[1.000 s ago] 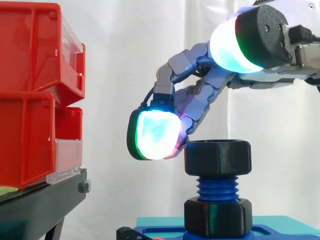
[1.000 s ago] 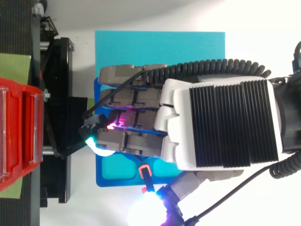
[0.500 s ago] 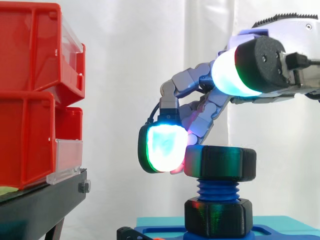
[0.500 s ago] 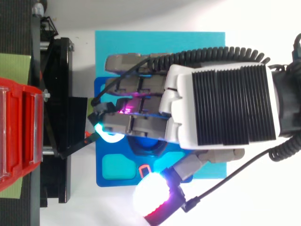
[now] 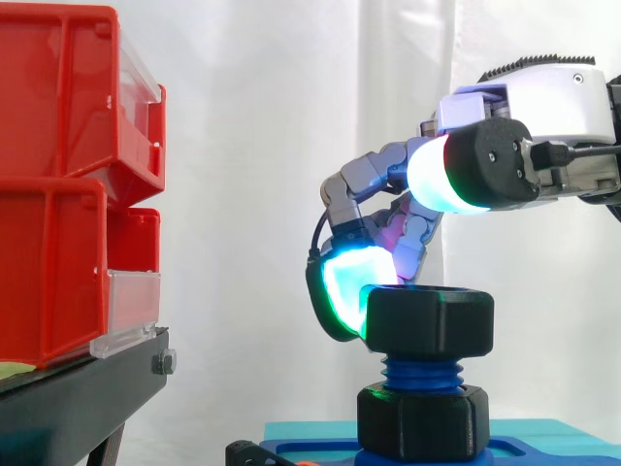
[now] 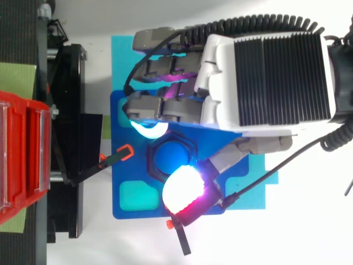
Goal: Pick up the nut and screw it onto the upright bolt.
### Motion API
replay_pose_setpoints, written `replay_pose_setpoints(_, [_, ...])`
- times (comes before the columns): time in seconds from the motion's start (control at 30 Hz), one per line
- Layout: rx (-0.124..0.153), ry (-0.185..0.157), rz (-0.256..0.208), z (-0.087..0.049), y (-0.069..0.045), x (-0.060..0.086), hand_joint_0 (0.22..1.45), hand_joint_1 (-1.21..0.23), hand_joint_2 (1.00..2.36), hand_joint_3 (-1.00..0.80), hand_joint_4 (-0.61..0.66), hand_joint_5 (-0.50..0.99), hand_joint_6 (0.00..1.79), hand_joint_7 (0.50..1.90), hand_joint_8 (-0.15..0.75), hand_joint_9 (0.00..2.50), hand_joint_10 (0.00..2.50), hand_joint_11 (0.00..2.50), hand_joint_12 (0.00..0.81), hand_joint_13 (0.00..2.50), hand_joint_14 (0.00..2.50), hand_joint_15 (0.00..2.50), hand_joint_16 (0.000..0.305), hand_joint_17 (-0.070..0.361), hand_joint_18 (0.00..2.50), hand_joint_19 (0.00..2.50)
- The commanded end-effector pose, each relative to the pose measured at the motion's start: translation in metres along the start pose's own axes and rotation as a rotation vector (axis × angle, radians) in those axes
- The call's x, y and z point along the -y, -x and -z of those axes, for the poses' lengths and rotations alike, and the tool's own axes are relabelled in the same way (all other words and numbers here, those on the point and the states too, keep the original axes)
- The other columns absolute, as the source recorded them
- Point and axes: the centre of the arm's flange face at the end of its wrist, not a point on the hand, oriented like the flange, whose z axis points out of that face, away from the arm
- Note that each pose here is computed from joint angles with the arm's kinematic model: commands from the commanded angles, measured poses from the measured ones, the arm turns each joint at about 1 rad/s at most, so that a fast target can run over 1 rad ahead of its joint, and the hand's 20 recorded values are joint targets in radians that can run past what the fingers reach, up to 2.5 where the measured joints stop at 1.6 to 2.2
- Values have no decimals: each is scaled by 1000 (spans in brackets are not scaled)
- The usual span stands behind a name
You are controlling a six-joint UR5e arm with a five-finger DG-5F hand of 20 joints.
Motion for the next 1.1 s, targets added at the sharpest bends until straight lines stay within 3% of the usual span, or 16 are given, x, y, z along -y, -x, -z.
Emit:
replay_pose_setpoints(0.0, [1,-1,0,2,1,5,545,-173,1000,-500,163,18,626,1291,306,1141,0,0,228,798,0,0,21,47,501,0])
replay_pose_setpoints(0.1, [2,2,0,4,3,12,546,-176,1000,-500,171,24,614,1308,308,1186,0,0,226,824,0,0,20,45,522,0])
replay_pose_setpoints(0.13, [0,4,0,4,2,12,546,-177,1000,-500,183,27,552,1436,307,1186,0,0,227,822,0,0,20,45,521,0])
replay_pose_setpoints(0.2, [2,15,-2,5,3,17,545,-171,1000,-500,197,26,500,1508,306,1175,0,0,228,811,0,0,20,46,512,0])
replay_pose_setpoints(0.37, [24,26,1,3,16,18,539,-149,1000,-500,232,-30,505,1213,302,1105,0,0,251,774,0,0,24,53,473,0])
replay_pose_setpoints(0.47, [29,28,2,2,19,17,536,-141,1000,-500,264,-53,505,1077,298,1057,0,0,262,751,0,0,25,57,455,0])
replay_pose_setpoints(0.5, [29,28,2,2,19,17,533,-136,1000,-500,274,-70,504,967,292,1039,0,0,269,733,0,0,27,61,446,0])
replay_pose_setpoints(0.6, [37,30,3,0,21,16,529,-129,1000,-500,256,-85,504,857,283,1001,0,0,275,712,0,0,28,63,441,0])
replay_pose_setpoints(0.8, [34,38,3,-2,19,6,523,-115,1000,-500,235,-100,503,765,270,933,0,0,283,667,0,0,31,70,399,0])
replay_pose_setpoints(1.07, [30,48,1,-10,15,-21,529,-121,1000,-500,240,-96,503,794,275,915,0,0,286,644,0,0,32,72,385,0])
